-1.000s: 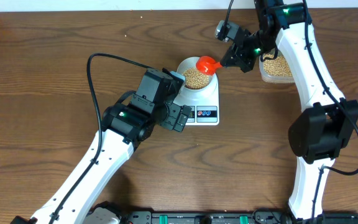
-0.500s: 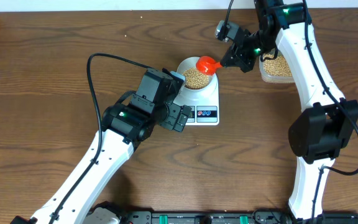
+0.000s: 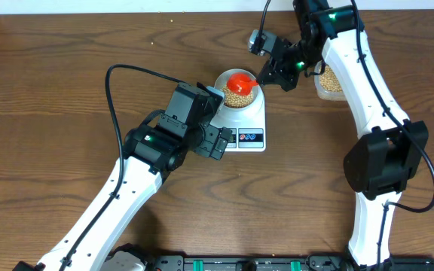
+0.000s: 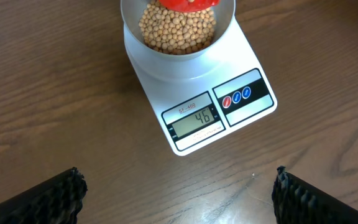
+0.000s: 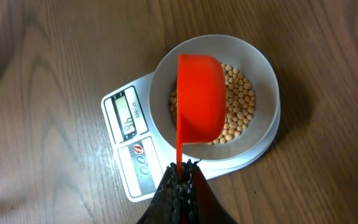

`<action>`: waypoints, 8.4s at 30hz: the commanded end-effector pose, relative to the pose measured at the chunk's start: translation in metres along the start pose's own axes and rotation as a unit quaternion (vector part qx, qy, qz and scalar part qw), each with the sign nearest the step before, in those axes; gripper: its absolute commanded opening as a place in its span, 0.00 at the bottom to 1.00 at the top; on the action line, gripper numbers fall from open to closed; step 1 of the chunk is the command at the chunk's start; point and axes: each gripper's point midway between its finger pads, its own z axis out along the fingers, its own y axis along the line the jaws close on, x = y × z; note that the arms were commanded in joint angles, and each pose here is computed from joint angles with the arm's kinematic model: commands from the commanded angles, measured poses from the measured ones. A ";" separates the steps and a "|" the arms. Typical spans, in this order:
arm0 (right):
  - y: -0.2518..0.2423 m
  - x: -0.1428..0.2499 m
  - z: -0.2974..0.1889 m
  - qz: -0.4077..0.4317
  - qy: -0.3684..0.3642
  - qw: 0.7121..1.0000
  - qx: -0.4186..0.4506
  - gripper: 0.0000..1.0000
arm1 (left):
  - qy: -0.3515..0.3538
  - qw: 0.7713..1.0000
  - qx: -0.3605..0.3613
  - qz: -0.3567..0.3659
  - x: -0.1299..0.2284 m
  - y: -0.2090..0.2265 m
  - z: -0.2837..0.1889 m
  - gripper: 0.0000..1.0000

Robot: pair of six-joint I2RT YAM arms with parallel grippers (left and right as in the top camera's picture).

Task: Scoop item into bowl and weigh 50g on scale
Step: 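Lift the red scoop up and away from the bowl with the right gripper, then carry the red scoop right with the right gripper over the soybean tub, then lower the scoop into the tub and drag it through the soybeans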

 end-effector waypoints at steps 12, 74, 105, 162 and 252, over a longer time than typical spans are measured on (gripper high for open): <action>0.002 -0.017 -0.017 -0.018 -0.025 0.999 0.018 0.01 | 0.004 1.000 -0.007 -0.002 0.001 0.003 0.002 0.98; -0.031 0.002 -0.178 0.180 -0.087 0.947 0.250 0.01 | 0.004 1.000 -0.007 -0.002 0.001 0.003 0.002 0.98; -0.058 0.136 -0.255 0.386 -0.077 0.874 0.285 0.01 | 0.004 1.000 -0.007 -0.002 0.001 0.003 0.002 0.98; -0.111 0.185 -0.193 0.440 -0.039 0.869 0.224 0.01 | 0.004 1.000 -0.007 -0.002 0.001 0.003 0.002 0.98; -0.117 0.178 -0.129 0.422 -0.102 0.893 0.116 0.01 | 0.004 1.000 -0.007 -0.002 0.001 0.003 0.002 0.98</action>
